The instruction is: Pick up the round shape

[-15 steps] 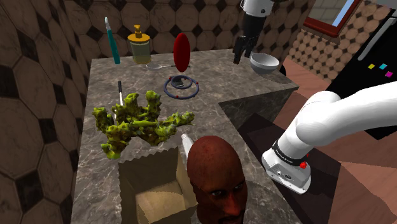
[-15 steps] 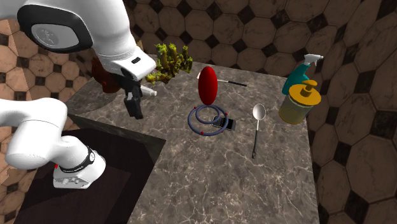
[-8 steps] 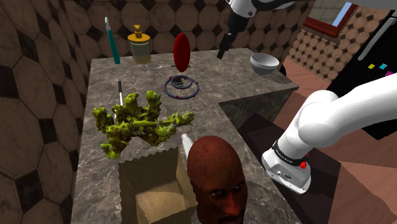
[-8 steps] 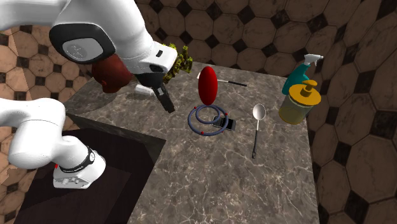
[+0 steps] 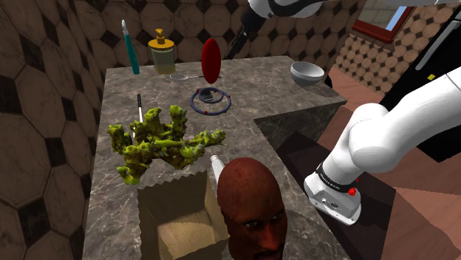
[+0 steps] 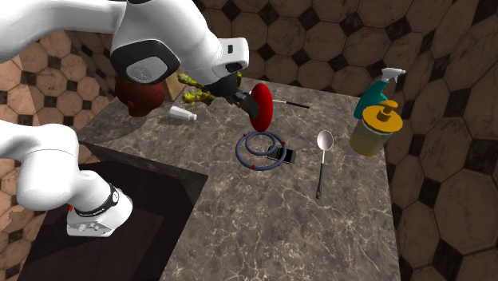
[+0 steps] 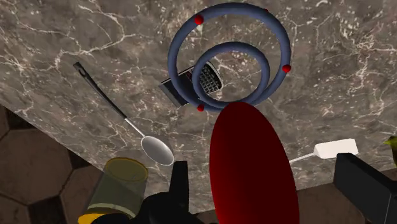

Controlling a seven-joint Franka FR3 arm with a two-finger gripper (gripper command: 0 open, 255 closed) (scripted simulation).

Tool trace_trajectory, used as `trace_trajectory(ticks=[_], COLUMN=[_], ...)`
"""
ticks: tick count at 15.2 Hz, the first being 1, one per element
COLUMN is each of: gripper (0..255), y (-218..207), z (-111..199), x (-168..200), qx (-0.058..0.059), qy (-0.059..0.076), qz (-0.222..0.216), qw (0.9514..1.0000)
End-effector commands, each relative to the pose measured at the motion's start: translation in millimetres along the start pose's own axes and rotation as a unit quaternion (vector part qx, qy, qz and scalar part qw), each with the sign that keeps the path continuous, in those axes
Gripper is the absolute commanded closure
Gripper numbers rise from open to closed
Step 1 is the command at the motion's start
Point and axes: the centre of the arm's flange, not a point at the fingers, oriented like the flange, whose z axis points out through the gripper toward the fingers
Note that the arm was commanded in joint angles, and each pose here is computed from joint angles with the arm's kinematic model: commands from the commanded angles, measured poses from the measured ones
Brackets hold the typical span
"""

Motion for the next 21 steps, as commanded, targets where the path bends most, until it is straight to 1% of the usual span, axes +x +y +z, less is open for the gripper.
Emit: trace_trajectory(ticks=[1, 3, 5, 6, 13, 15, 16, 21], gripper=[0, 0, 0, 0, 0, 0, 255, 255], y=[-1.8, -2.6, -4.7, -5.8, -9.4, -9.8, -9.3, -9.0], z=[-0.9, 1.8, 3.5, 3.9, 36.8, 39.5, 39.9, 39.4], x=[16.6, 33.1, 49.7, 56.1, 39.8, 38.4, 38.8, 38.6], qx=[-0.001, -0.001, -0.001, 0.000, 0.000, 0.000, 0.000, 0.000], qy=[0.034, 0.066, 0.097, 0.109, 0.109, 0.109, 0.109, 0.109], qz=[-0.039, -0.076, -0.112, -0.126, -0.126, -0.126, -0.126, -0.126], qw=[0.9987, 0.9950, 0.9890, 0.9860, 0.9860, 0.9860, 0.9860, 0.9860])
